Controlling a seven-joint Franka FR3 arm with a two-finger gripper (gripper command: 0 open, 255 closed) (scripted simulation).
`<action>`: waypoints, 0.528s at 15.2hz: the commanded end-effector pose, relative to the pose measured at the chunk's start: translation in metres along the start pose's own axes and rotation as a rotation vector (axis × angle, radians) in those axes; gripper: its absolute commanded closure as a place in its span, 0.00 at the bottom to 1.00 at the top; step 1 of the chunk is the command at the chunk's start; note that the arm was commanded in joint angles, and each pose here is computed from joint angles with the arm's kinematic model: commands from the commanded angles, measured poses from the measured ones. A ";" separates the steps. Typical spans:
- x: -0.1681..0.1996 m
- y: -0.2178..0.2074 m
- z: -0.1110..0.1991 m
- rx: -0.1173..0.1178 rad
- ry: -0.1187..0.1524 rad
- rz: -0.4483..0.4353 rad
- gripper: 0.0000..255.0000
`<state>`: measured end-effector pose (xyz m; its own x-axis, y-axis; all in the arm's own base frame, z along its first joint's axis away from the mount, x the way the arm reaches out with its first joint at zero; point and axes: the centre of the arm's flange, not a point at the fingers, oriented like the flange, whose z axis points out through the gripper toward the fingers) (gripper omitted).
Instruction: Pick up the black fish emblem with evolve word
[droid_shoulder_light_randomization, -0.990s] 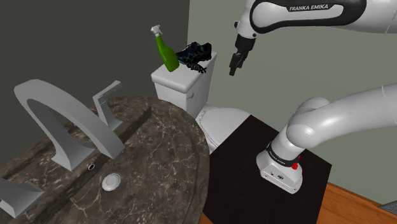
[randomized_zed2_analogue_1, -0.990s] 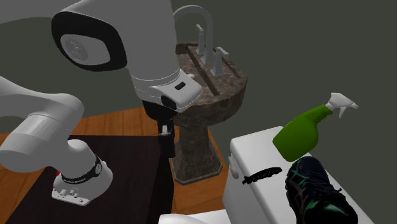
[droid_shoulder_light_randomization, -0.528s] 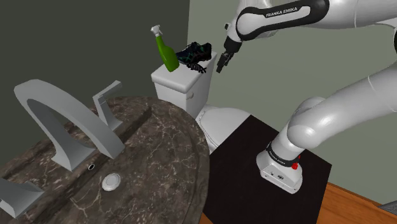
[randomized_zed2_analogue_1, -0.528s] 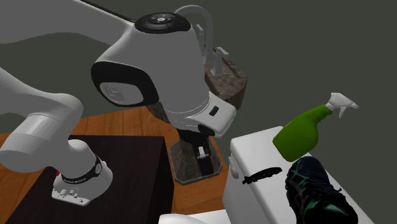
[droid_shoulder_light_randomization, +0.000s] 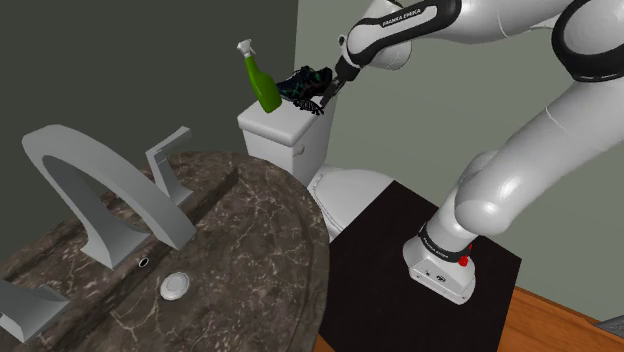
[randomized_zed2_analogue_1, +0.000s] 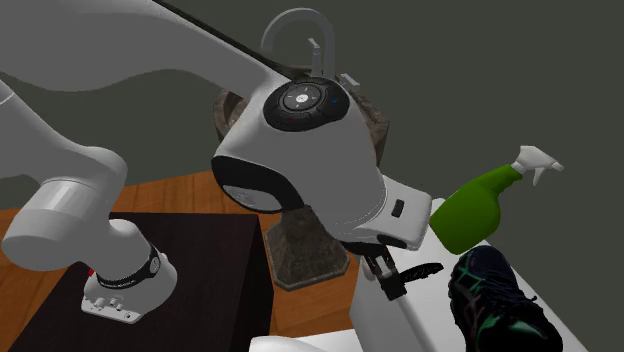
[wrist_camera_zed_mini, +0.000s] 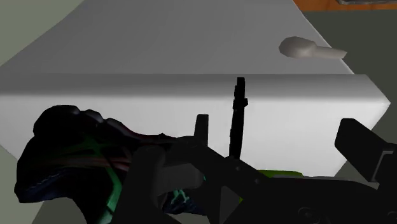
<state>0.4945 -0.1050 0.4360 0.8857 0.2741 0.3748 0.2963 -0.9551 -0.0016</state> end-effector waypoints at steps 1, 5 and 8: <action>0.013 0.012 0.013 0.001 0.051 -0.017 0.00; 0.009 0.014 0.029 0.001 0.058 -0.020 0.00; 0.003 0.014 0.043 0.001 0.058 -0.020 0.00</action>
<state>0.5182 -0.1133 0.4020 0.8579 0.2858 0.4270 0.3139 -0.9494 0.0047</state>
